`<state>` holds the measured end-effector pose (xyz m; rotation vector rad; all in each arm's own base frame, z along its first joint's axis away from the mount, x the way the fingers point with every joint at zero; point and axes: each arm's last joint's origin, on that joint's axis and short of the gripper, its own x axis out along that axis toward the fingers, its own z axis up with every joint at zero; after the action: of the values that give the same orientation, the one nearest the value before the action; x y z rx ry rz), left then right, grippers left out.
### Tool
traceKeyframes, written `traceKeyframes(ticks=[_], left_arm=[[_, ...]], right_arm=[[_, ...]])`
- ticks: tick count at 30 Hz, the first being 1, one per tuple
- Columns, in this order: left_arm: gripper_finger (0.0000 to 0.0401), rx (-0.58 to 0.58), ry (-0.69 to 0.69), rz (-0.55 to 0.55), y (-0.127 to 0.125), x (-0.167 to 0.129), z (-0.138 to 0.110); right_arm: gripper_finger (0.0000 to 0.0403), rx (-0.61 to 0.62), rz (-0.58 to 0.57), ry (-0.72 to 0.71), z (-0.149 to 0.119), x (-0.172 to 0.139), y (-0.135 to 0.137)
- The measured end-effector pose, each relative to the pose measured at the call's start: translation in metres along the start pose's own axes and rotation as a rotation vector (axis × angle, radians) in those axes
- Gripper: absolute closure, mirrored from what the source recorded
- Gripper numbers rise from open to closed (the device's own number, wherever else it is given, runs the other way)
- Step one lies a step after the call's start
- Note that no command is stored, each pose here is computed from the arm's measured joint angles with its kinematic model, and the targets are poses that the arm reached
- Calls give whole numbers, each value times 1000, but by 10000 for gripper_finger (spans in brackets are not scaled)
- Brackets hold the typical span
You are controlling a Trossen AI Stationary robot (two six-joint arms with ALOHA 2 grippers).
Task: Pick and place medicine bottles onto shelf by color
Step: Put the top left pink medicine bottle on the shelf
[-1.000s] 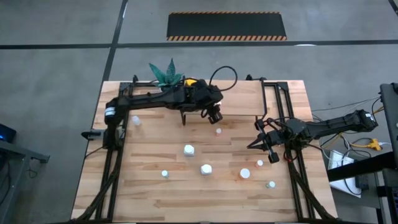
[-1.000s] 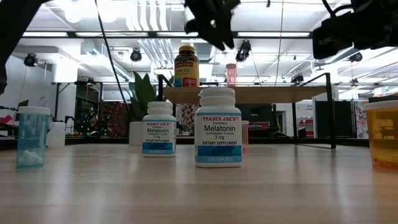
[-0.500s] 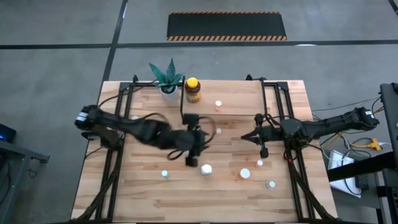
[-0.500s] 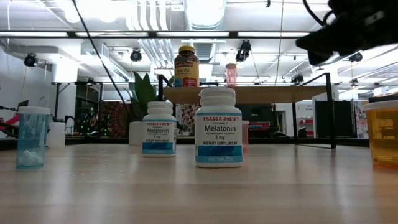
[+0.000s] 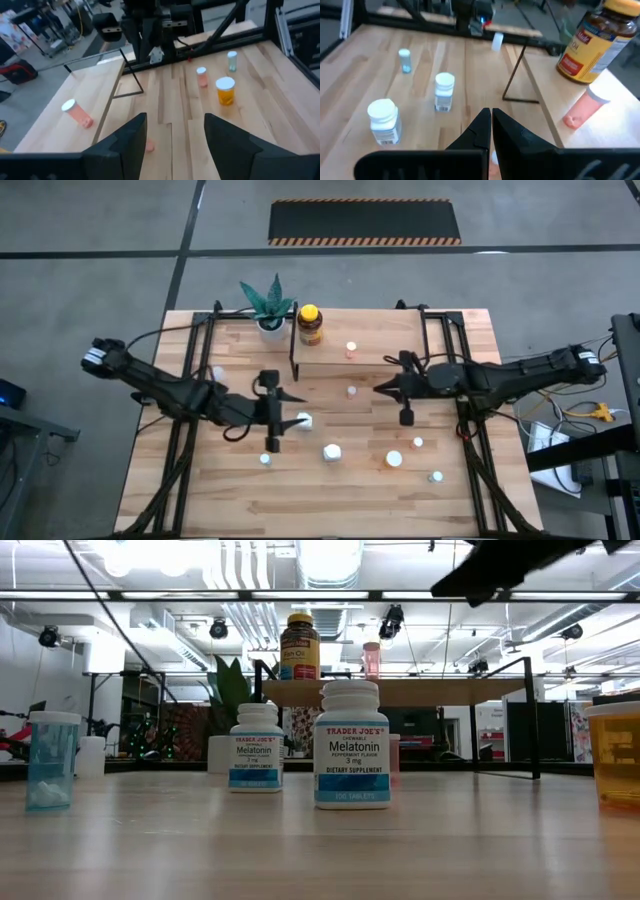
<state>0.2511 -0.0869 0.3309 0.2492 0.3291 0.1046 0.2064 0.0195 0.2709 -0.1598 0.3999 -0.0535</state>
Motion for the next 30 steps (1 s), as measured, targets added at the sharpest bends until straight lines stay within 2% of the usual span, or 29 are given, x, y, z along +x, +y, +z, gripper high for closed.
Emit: traceKeyframes(ticks=[6,13,18,30], left_arm=[[221,-3,-139,19,10,-21,-22],[221,25,-294,65,19,-39,-38],[221,20,-379,92,23,-48,-46],[221,-19,-461,132,30,-60,-47]], right_arm=[[394,-16,-25,143,23,10,-9],[394,-34,-99,246,36,30,-33],[394,-48,-142,321,32,50,-53],[394,-51,-118,406,23,88,-87]])
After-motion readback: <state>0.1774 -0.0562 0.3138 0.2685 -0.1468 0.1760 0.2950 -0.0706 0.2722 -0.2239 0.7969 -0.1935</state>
